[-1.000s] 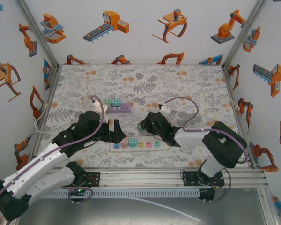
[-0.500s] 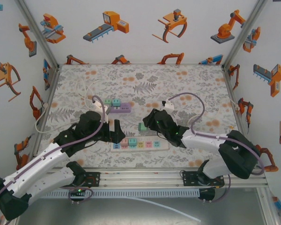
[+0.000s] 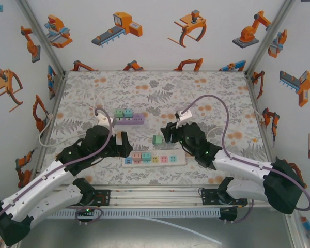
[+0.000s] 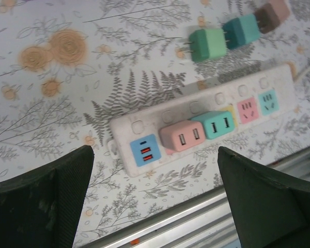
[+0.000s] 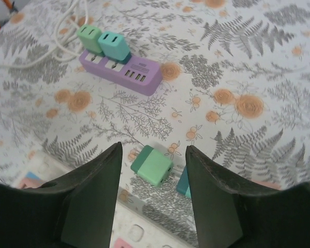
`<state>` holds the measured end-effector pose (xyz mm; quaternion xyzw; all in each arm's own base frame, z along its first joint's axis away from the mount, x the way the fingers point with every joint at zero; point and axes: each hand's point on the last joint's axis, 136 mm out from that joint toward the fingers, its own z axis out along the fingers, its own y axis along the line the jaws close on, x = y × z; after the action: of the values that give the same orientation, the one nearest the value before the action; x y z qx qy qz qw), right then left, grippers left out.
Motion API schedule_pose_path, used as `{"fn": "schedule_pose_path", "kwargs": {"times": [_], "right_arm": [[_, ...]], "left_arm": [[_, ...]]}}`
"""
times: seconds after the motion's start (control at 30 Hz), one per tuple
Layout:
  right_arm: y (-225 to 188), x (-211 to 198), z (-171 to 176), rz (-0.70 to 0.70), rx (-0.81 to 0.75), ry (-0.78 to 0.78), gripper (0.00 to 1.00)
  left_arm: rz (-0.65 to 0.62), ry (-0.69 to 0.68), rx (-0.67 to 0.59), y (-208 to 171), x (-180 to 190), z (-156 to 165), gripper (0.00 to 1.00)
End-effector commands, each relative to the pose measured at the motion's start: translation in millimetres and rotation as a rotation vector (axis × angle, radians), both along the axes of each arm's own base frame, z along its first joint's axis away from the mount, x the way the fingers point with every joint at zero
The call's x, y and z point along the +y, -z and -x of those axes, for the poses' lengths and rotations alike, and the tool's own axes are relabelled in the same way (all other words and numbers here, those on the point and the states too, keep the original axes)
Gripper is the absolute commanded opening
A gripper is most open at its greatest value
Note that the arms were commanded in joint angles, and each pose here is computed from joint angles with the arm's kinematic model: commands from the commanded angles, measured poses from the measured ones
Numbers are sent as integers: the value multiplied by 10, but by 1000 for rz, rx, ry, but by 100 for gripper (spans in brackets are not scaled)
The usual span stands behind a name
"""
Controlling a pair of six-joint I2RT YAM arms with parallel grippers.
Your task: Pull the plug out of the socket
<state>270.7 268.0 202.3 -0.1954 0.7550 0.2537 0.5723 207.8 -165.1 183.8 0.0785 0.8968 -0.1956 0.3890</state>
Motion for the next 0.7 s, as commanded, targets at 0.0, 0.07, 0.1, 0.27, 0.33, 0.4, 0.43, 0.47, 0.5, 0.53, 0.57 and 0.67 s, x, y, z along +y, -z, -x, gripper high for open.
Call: {"fn": "schedule_pose_path", "kwargs": {"times": [0.0,0.07,0.1,0.27,0.33,0.4,0.43,0.47,0.5,0.53,0.57,0.67], "right_arm": [[-229,218,215,88,-233,-221,52],[-204,335,387,135,-298,-355,53],[-181,394,497,160,-337,-435,54],[-31,552,929,228,-436,-731,55],[29,590,1042,243,-424,-817,56],[117,622,1129,265,-385,-894,56],[143,642,1167,270,-367,-928,56],[167,659,1187,271,-350,-952,56],[176,681,1206,266,-340,-971,56],[189,701,1216,261,-332,-987,56],[200,722,1217,257,-324,-999,56],[261,793,1196,261,-295,-1018,56]], "left_arm": [[-82,-141,37,179,305,8,97],[-99,-167,51,237,364,19,97],[-105,-178,60,271,387,26,97],[-121,-209,97,411,447,45,97],[-123,-212,108,455,448,48,97],[-127,-215,123,508,448,46,97],[-128,-215,132,532,444,49,97],[-131,-213,141,559,436,50,97],[-134,-213,149,590,432,52,97],[-137,-210,158,615,424,56,97],[-140,-209,167,644,420,61,97],[-140,-207,184,705,403,65,97]]}}
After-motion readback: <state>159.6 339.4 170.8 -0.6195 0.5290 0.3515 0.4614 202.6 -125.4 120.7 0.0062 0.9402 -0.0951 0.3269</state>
